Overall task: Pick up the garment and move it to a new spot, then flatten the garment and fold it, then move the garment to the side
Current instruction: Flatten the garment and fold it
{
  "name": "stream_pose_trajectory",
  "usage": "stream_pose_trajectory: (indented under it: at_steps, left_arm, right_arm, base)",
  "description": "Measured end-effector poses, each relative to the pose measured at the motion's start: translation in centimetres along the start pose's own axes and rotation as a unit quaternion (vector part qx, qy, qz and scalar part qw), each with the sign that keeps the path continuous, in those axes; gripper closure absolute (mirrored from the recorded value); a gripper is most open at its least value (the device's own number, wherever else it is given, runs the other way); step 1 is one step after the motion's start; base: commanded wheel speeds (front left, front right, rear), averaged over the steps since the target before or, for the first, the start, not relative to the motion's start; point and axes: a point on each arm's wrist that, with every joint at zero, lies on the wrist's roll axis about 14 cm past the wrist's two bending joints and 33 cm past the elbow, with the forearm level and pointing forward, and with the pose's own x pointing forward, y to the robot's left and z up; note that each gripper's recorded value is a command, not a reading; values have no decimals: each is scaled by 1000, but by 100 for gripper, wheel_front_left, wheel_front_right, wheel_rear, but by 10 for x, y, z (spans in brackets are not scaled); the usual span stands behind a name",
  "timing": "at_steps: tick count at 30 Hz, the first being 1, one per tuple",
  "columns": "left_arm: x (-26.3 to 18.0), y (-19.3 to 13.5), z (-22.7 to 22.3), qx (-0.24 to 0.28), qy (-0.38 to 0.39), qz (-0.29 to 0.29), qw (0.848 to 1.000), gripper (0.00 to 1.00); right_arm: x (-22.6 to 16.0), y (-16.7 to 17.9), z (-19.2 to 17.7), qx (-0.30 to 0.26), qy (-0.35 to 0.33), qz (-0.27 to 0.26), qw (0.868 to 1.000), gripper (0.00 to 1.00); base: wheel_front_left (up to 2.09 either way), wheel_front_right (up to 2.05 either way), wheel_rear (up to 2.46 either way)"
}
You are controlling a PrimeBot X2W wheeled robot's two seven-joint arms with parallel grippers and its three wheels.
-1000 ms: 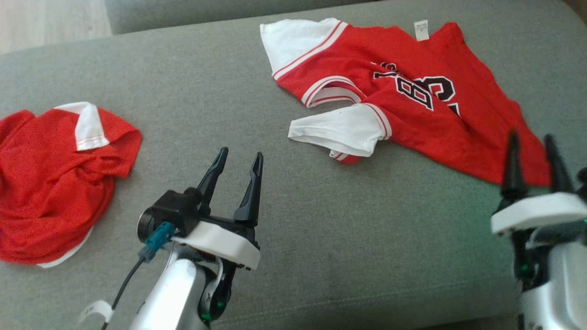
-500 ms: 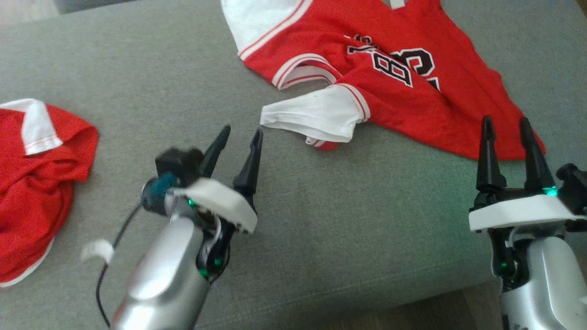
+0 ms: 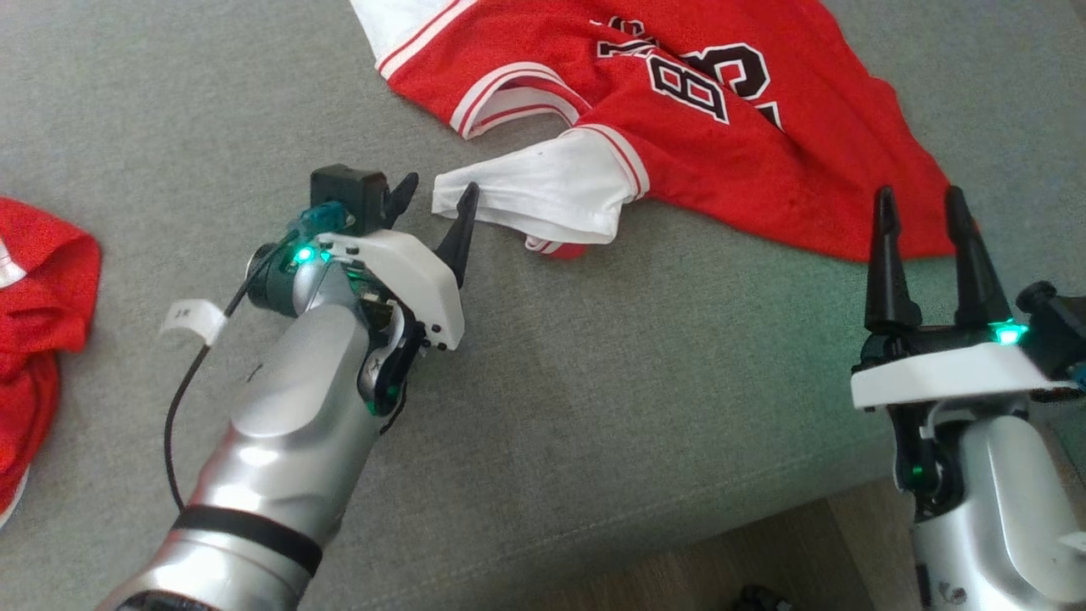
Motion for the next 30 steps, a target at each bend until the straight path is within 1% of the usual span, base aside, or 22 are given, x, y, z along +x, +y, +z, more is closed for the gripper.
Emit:
stream_pose_trajectory:
  at_steps: [8, 15, 16, 17, 18, 24, 27, 30]
  left_arm:
    - [3, -4, -18, 19, 33, -15, 999, 0]
    - [7, -4, -19, 21, 40, -20, 999, 0]
    - [8, -4, -19, 20, 41, -22, 999, 15]
    - [9, -5, -19, 18, 42, -24, 999, 75]
    - [9, -5, -19, 17, 43, -26, 999, 100]
    - [7, -9, -19, 18, 43, -34, 998, 100]
    - [4, -7, -10, 8, 21, -27, 999, 100]
    - [-1, 0, 11, -4, -23, -7, 1000, 100]
  right_arm:
    - [-3, -6, -5, -1, 6, -9, 1000, 0]
    - [-3, -6, -9, -1, 11, -10, 1000, 0]
    - [-3, -6, -8, -1, 9, -9, 1000, 0]
    - [-3, -6, -8, -2, 9, -9, 1000, 0]
    - [-3, -6, -9, -2, 9, -9, 1000, 0]
    - [-4, -9, -8, -1, 9, -13, 1000, 0]
    - [-4, -12, -6, -6, 6, -18, 1000, 0]
    - [-4, -14, -2, -15, 1, -20, 1000, 0]
  base:
    - [0, 0, 0]
    - [0, 0, 0]
    - [0, 0, 0]
    - [0, 0, 0]
    - [0, 0, 0]
    - [0, 0, 0]
    - [0, 0, 0]
    - [0, 0, 0]
